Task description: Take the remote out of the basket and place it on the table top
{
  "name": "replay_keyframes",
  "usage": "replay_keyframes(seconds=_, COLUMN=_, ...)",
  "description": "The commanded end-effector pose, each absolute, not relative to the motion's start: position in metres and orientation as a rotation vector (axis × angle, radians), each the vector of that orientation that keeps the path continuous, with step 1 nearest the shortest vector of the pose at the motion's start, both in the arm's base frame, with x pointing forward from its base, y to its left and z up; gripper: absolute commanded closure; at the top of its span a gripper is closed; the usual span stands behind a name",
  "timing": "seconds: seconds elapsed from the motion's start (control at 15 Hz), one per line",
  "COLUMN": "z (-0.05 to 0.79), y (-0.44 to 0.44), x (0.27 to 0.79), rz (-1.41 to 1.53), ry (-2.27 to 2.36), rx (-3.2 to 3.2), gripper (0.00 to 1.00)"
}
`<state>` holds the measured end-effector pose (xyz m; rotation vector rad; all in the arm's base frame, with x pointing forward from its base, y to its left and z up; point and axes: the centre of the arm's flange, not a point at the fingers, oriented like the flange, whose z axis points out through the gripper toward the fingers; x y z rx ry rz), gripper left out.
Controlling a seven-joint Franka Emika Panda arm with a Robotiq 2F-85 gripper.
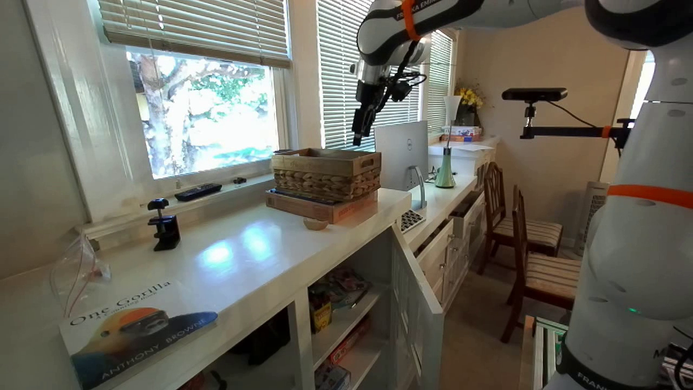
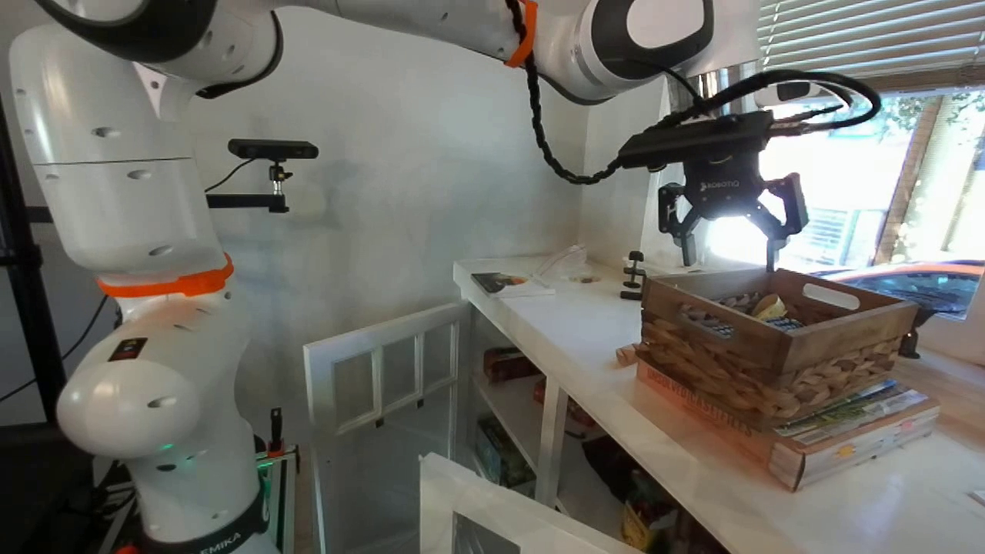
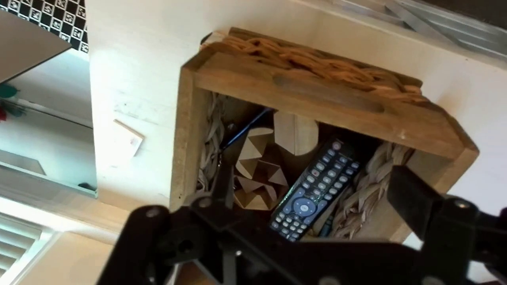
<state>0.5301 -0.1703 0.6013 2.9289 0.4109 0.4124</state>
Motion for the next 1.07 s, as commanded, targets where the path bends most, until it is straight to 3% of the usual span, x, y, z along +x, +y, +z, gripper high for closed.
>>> replay_keyframes(seconds=0.0, z=0.592, y=-0.172, x=0.563, rz=0.476, ry=0.355, rx=2.954, gripper=0.00)
replay_keyframes(seconds=1.0, z=0.530, y=-0.177, x=0.603, rz=0.568, ry=0.193, rx=3.076, gripper=0.00)
